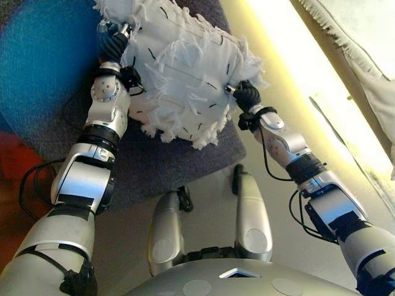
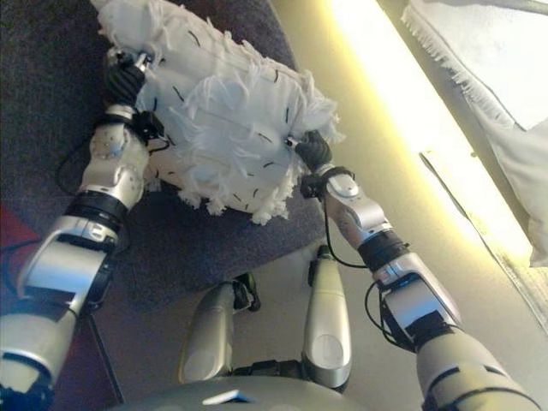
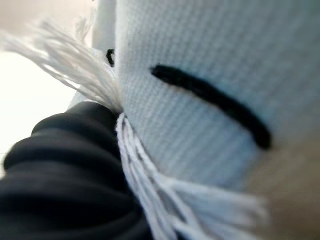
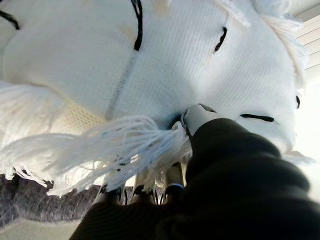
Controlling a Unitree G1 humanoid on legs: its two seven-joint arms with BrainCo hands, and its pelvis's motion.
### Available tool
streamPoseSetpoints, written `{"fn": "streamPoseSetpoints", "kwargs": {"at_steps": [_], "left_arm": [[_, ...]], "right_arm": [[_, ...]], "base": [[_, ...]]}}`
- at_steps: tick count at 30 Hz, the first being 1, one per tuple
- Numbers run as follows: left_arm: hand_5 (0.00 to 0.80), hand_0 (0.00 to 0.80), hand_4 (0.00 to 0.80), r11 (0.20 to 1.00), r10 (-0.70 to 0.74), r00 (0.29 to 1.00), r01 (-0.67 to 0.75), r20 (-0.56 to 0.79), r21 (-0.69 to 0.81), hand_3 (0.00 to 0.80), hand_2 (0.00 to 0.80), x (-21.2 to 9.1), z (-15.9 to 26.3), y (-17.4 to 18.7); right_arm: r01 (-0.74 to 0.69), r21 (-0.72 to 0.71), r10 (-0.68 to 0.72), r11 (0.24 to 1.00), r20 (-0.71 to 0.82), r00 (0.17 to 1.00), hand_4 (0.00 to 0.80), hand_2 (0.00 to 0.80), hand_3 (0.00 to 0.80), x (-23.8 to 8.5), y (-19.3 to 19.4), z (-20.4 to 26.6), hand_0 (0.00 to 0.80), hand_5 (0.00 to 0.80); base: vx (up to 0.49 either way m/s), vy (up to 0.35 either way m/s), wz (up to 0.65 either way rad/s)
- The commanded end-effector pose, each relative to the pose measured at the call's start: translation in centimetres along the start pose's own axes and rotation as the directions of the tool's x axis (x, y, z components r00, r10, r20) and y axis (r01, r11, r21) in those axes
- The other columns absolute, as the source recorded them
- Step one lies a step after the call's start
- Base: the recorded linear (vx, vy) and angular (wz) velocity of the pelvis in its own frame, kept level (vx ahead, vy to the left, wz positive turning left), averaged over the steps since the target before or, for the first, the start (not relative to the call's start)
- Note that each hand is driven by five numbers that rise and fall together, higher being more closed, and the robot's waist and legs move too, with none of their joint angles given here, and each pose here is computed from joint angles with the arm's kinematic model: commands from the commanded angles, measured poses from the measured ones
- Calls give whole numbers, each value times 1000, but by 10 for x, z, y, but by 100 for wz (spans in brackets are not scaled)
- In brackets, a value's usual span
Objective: Pick up the cushion and take it to the sofa
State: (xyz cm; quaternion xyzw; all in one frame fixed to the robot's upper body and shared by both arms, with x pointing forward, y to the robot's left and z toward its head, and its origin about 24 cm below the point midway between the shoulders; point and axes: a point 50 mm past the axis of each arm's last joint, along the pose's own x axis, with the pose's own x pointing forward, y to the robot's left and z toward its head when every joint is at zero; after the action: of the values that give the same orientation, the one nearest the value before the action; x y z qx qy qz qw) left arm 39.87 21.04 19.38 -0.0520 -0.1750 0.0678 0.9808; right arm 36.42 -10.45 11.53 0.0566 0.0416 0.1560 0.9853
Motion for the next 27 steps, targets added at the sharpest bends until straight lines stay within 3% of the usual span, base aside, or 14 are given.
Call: {"fn": "streamPoseSetpoints", "kwargs": {"at_steps": [1,9,10,11,12,22,27], "left_arm": [[800,800,800,938,-275,895,330,350,-107,800,800,12,85,-95],[800,800,800,962,-216,953,245,214,-121,800,800,7,44,-85],[129,129,129,966,-201,960,227,195,-124,129,129,7,39,-82],[0,0,0,970,-187,966,211,180,-123,0,0,6,35,-80],[0,0,0,974,-166,971,189,172,-125,0,0,5,30,-77],[0,0,0,991,-37,990,54,137,-126,0,0,1,15,-53],[0,0,0,998,48,991,-42,124,-51,0,0,-8,1,-32]], "right_arm": [[-309,-100,321,946,150,935,800,800,800,5,78,44,800,800],[-297,-152,308,943,56,950,800,800,800,1,76,34,800,800],[-297,-146,306,944,42,951,800,800,800,1,74,31,800,800],[-295,-144,303,945,36,952,420,420,420,1,72,30,420,420],[-290,-143,297,946,33,954,0,0,0,1,69,29,0,0],[-255,-137,264,957,57,963,0,0,0,-2,50,35,0,0],[-214,-155,225,965,60,973,0,0,0,-8,34,32,0,0]], "base": [[39,70,-8],[20,59,-3],[7,30,5],[5,35,4],[2,38,2],[-11,70,2],[39,71,5]]}}
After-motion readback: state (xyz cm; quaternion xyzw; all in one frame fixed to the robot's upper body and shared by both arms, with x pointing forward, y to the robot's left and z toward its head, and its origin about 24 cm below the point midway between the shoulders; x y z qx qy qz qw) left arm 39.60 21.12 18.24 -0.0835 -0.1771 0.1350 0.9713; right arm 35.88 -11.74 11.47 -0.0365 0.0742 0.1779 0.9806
